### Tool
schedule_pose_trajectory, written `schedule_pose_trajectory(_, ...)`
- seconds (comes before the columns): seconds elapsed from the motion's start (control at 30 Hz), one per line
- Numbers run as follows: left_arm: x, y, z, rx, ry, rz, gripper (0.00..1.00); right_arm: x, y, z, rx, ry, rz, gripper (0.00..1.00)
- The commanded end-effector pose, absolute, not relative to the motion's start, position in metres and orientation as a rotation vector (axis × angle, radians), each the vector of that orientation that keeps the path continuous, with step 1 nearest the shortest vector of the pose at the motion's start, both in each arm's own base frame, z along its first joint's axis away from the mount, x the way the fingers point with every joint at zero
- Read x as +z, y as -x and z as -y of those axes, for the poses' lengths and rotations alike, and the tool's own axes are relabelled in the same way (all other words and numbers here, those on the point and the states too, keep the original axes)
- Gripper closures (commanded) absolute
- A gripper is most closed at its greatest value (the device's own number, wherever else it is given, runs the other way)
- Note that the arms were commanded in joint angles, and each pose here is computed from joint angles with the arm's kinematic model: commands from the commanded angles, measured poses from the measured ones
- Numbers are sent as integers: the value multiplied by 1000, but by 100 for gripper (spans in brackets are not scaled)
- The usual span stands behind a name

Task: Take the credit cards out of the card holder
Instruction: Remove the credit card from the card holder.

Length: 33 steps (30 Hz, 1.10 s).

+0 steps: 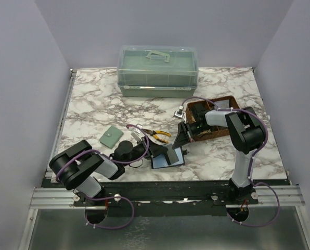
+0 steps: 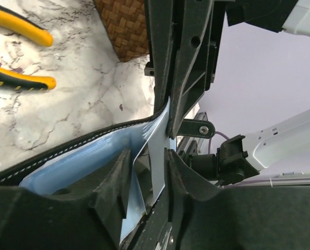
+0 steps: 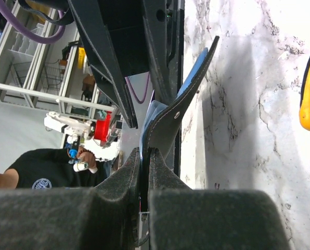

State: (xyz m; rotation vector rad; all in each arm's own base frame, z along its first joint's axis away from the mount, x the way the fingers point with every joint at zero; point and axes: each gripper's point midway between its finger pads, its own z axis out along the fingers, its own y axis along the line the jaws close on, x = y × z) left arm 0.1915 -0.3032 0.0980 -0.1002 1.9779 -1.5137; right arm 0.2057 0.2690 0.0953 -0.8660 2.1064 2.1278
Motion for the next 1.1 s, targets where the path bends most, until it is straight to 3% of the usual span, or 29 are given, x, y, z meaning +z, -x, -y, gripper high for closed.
schedule_pose_trajectory(0.0, 114, -191, 309, -1554, 37, -1932, 70, 111, -206, -270, 2224, 839, -2010, 100)
schedule_pose_trajectory(0.13, 114, -189, 310, -1562, 25, -1934, 98, 111, -206, -270, 2223, 839, -2011, 100)
schedule_pose_trajectory(0.17, 114, -188, 309, -1564, 23, -1937, 100, 111, -206, -270, 2219, 841, -2014, 100)
schedule_pose_trajectory(0.67, 102, -170, 267, -1467, 63, -1974, 100, 107, -207, -270, 2185, 859, -2032, 100)
schedule_pose_trajectory(1.0, 124, -174, 230, -1301, 159, -1963, 100, 46, -213, -266, 1765, 944, -2368, 100)
schedule_pose_trajectory(1.07, 130, -174, 223, -1285, 174, -1943, 100, 37, -210, -269, 1692, 999, -2405, 94)
